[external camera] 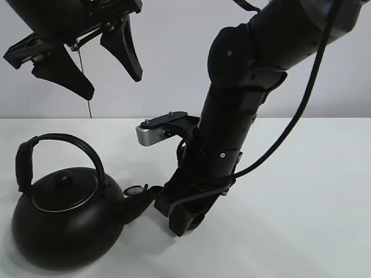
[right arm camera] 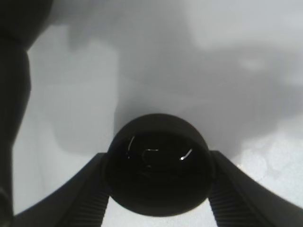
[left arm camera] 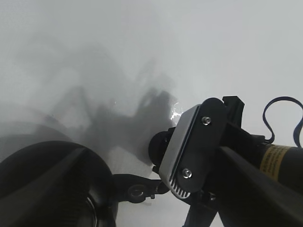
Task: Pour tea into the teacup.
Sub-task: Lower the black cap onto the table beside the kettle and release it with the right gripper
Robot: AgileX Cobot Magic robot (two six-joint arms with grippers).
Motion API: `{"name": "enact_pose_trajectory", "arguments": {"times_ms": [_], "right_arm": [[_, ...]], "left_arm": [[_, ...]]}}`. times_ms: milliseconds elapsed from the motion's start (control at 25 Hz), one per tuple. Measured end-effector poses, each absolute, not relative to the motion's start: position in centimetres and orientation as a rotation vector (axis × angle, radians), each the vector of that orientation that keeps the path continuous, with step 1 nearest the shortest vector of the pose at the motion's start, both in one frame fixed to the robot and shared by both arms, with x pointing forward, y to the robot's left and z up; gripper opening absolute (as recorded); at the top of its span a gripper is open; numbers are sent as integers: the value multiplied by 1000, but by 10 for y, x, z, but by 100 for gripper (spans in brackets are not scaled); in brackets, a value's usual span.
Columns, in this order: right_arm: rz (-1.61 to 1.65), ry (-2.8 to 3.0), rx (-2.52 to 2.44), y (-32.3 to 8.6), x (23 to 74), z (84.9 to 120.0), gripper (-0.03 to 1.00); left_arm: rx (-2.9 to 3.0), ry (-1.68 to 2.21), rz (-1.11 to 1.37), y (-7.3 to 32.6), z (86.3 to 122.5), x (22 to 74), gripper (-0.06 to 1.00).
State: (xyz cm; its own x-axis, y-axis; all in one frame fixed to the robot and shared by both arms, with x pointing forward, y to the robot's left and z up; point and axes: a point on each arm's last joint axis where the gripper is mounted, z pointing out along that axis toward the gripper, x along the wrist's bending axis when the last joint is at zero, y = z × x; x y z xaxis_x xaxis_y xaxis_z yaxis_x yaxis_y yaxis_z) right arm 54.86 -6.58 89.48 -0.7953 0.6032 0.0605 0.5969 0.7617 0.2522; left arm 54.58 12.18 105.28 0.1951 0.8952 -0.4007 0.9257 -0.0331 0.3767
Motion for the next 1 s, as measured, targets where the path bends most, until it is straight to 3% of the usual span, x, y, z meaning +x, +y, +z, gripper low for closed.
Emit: {"name": "enact_pose_trajectory", "arguments": {"times_ms": [1000], "right_arm": [[372, 2945, 1091, -66, 545, 894, 44]], "left_arm": [[1918, 1693, -69, 122, 1053, 546, 52]]}}
